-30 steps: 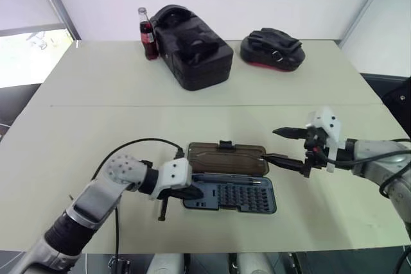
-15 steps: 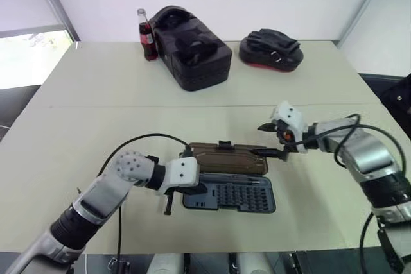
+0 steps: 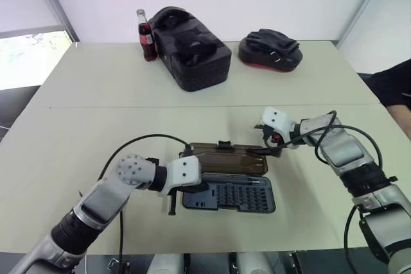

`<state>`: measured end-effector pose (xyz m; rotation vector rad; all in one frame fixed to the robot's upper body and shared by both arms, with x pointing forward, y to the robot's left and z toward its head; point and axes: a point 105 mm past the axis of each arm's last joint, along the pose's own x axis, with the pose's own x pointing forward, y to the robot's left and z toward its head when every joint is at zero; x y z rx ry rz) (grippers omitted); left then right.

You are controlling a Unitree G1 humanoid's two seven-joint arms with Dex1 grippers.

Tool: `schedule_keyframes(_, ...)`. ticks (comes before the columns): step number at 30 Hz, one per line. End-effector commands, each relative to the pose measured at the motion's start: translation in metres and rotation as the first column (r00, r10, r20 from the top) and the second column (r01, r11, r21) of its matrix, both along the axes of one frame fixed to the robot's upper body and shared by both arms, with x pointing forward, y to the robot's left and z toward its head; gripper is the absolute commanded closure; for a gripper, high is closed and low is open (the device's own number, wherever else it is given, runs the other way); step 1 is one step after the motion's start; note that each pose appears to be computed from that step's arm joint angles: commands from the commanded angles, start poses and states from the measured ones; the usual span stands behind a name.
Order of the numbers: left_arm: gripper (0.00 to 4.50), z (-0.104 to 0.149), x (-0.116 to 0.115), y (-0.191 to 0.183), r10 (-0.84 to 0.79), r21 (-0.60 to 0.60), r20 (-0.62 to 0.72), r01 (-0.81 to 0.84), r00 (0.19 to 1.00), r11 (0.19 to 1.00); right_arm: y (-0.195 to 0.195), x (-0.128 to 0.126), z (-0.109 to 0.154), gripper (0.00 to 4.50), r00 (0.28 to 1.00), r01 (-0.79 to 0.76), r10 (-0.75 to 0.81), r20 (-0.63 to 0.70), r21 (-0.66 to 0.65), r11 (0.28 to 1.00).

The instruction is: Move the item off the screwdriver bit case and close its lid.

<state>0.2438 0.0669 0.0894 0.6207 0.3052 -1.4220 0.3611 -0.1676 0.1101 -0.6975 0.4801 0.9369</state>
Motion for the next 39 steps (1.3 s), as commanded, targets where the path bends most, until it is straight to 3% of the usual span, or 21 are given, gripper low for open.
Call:
schedule_keyframes(1, 4.48, -0.013, -0.001, 0.005, 0.031, 0.040, -0.044, -0.029, 0.999, 0.999, -0.009, -0.001, -0.013, 0.25, 0.999, 0.028, -0.030, -0.020, -0.066, 0.997)
schedule_keyframes(4, 4.50, -0.013, 0.001, 0.005, 0.032, 0.039, -0.041, -0.031, 0.999, 0.999, -0.005, -0.006, -0.018, 1.29, 0.999, 0.007, -0.009, -0.040, -0.066, 0.998)
schedule_keyframes(10, 4.50, -0.012, 0.004, 0.006, 0.038, 0.034, -0.038, -0.037, 0.999, 0.999, -0.002, -0.016, -0.023, 4.31, 0.998, -0.016, 0.012, -0.068, -0.058, 0.998)
schedule_keyframes(39, 4.50, -0.012, 0.002, 0.006, 0.052, 0.012, -0.054, -0.051, 0.997, 0.999, -0.003, -0.021, -0.051, 4.42, 0.988, -0.091, 0.075, -0.136, -0.120, 0.989)
